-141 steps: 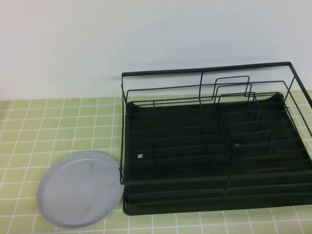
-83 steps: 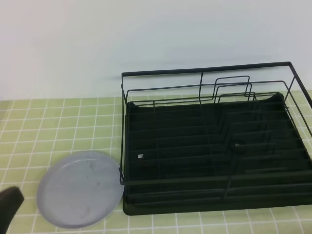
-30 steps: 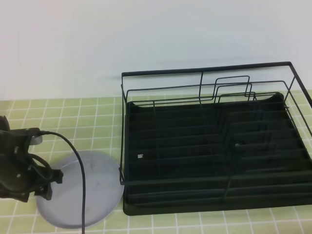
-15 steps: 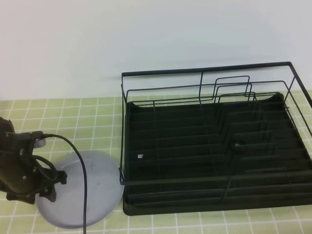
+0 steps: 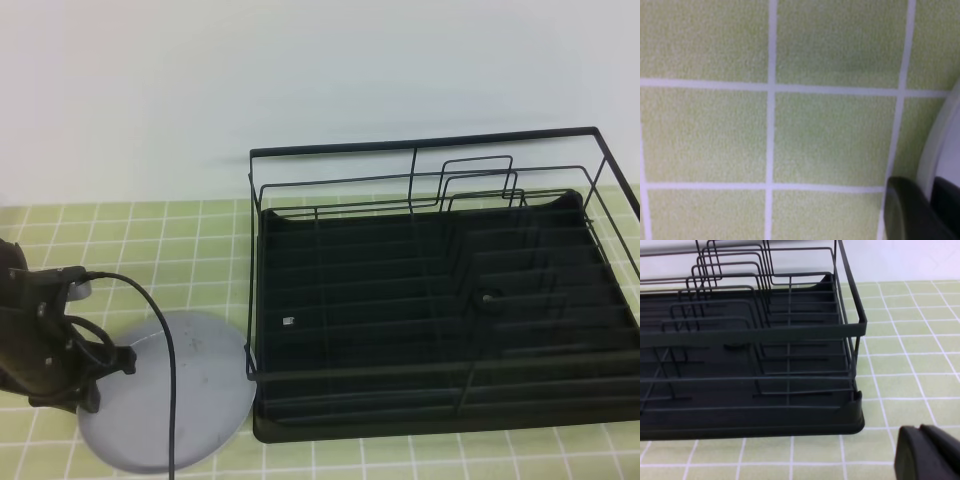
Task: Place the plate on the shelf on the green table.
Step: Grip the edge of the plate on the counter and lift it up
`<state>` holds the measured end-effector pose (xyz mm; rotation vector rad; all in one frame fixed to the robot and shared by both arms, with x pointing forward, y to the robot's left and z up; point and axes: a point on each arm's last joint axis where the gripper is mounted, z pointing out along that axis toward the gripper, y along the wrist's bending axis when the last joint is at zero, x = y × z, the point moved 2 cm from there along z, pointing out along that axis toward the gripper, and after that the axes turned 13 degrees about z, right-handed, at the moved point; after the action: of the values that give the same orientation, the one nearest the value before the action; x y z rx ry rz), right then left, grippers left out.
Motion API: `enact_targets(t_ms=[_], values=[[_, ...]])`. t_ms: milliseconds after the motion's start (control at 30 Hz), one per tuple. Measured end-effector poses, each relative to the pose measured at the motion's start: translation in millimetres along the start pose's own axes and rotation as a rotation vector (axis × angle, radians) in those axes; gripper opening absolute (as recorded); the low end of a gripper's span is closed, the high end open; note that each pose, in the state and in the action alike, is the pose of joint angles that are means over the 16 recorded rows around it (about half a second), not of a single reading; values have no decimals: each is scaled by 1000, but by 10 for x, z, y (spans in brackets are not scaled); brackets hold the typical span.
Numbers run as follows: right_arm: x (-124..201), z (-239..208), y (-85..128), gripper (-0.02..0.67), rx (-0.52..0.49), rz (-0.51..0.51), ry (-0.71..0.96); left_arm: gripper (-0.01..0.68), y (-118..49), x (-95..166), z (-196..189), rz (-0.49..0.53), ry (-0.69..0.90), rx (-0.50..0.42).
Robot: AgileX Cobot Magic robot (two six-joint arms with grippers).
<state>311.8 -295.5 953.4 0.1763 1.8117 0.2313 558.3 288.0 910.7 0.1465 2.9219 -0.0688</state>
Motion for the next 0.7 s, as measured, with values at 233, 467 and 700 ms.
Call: enact_targets(t_ms=[233,467,700], values=[[0,0,0,-2,0,1,0,35,-4,-2,-58,-1,-8,0],[0,0,0,-2,0,1,0,24,3,-46,-240,3,-62,-15],[0,0,0,-2,0,1,0,10,15,-129,-579,10,-157,-44]])
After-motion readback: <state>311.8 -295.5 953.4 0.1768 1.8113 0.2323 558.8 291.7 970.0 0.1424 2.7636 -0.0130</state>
